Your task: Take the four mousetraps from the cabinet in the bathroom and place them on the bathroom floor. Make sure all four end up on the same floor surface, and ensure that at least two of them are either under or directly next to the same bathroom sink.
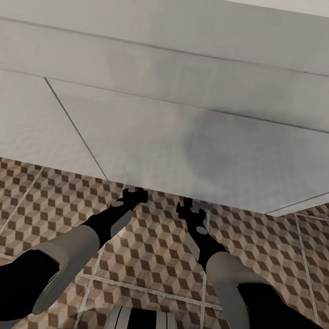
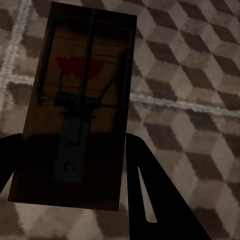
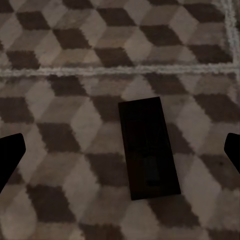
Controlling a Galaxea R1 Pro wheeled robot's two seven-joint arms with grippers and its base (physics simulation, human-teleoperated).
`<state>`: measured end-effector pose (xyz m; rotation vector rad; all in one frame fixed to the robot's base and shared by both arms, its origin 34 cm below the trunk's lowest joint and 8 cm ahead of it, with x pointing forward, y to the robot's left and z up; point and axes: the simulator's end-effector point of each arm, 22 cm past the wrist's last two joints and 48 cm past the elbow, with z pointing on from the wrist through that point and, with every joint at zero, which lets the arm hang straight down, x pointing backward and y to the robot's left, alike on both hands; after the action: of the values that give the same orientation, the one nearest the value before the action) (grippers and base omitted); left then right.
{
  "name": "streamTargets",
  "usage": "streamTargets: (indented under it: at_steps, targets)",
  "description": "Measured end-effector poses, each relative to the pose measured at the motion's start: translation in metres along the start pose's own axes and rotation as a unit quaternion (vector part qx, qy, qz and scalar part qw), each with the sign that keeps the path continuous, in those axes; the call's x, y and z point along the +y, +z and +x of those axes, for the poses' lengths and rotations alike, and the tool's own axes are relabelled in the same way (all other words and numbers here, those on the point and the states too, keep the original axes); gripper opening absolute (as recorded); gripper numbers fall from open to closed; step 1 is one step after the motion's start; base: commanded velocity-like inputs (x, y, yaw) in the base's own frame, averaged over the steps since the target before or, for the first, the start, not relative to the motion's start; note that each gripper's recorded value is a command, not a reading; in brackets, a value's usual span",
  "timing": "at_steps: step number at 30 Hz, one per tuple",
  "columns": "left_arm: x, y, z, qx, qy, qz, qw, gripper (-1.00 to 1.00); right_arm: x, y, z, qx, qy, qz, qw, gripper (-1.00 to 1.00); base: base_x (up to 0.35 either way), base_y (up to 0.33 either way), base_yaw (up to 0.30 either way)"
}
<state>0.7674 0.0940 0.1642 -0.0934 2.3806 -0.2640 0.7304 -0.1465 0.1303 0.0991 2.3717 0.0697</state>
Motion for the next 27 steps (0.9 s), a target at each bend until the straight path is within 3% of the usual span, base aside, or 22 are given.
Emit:
streamTargets:
  at_steps: [1, 27]
  targets:
    - [0.0000, 0.0000, 0.0000, 0.000, 0.000, 0.000, 1.0000, 1.00, 0.0000, 0.0000, 0.0000, 0.000, 0.000, 0.000, 1.0000, 1.00, 0.000, 0.000, 0.000]
    - [0.0007, 0.0000, 0.0006, 0.001, 0.002, -0.002, 1.0000, 1.00, -0.0002, -0.0002, 0.0015, 0.002, 0.000, 0.000, 1.0000, 1.00, 0.000, 0.000, 0.000]
